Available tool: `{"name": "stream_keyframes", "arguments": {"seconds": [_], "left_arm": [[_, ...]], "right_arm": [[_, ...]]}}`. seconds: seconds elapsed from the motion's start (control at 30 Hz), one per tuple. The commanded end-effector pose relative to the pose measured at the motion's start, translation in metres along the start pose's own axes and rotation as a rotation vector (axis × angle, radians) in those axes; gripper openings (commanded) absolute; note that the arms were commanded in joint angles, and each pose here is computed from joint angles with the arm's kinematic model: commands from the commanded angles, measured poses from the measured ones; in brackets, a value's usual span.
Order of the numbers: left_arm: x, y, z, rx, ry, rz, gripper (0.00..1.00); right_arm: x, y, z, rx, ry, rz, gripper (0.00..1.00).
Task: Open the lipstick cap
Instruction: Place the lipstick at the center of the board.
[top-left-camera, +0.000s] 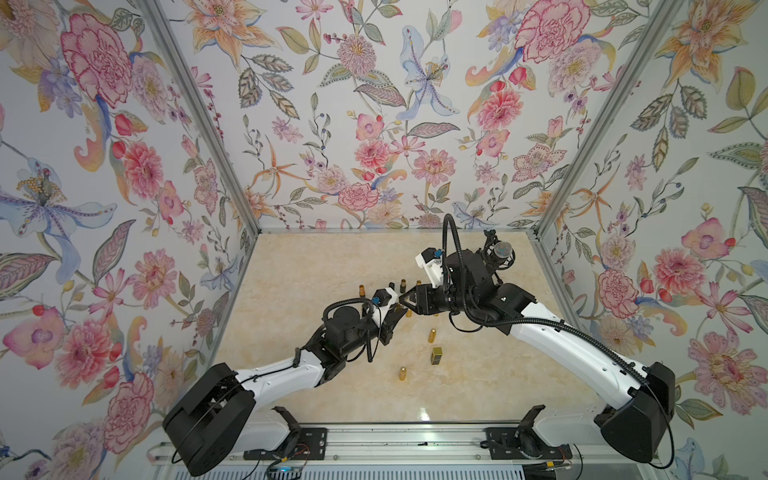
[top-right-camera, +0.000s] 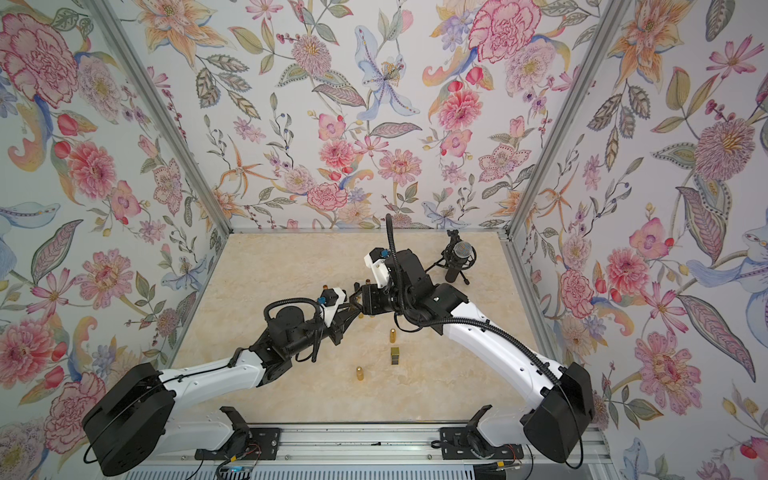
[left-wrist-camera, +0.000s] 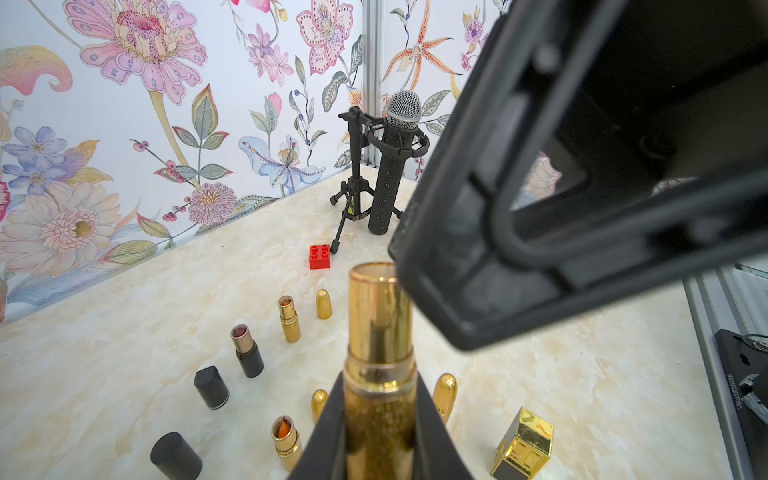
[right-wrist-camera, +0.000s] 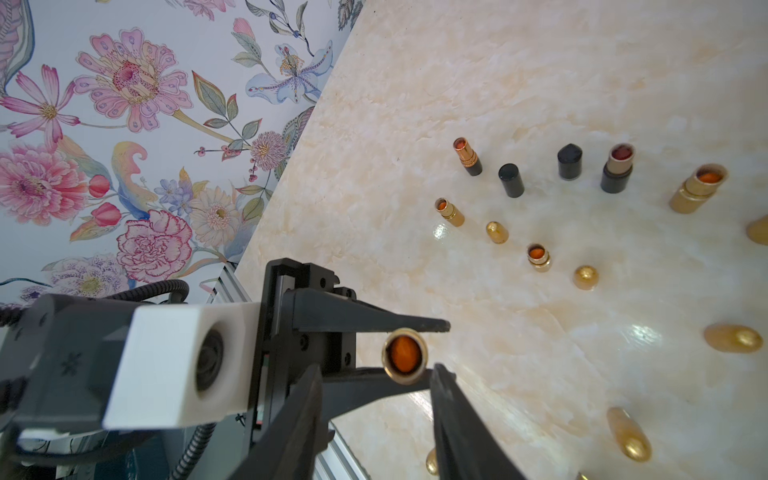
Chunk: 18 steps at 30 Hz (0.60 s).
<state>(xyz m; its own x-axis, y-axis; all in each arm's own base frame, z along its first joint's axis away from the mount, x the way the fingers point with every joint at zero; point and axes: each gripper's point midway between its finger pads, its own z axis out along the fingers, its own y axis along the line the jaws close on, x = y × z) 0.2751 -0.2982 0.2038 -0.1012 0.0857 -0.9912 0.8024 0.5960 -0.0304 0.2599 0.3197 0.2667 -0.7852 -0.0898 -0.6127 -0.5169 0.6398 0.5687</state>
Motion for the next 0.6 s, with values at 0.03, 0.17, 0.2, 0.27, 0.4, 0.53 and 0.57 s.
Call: {"name": "stream_keyframes", "arguments": {"seconds": [0.03,0.17,0.2,0.27,0.4,0.53,0.57], "left_arm": [[-0.013,-0.002,-0.001,0.017,-0.026,0.023,0.09],[-0.015,-0.003,-0.002,0.018,-0.03,0.027,0.09],[-0.016,-0.003,-0.002,0.018,-0.033,0.028,0.09],[-0.017,-0.003,-0.003,0.019,-0.035,0.031,0.09],[-0.017,-0.003,-0.003,0.021,-0.031,0.037,0.09],[-0.015,-0.003,-0.003,0.021,-0.027,0.038,0.09],[-0.014,-0.003,-0.002,0.02,-0.024,0.038,0.09]], "right_arm": [[-0.006,0.005,0.009,-0.012,-0.003,-0.005,0.44],[-0.008,0.003,0.012,0.002,-0.006,-0.006,0.42],[-0.009,0.002,0.014,0.005,-0.003,-0.005,0.41],[-0.008,0.0,0.017,0.008,0.002,-0.005,0.39],[-0.009,-0.001,0.019,0.012,0.004,-0.004,0.35],[-0.01,-0.002,0.02,0.019,-0.001,-0.008,0.33],[-0.01,-0.001,0.02,0.016,0.001,-0.009,0.32]]}}
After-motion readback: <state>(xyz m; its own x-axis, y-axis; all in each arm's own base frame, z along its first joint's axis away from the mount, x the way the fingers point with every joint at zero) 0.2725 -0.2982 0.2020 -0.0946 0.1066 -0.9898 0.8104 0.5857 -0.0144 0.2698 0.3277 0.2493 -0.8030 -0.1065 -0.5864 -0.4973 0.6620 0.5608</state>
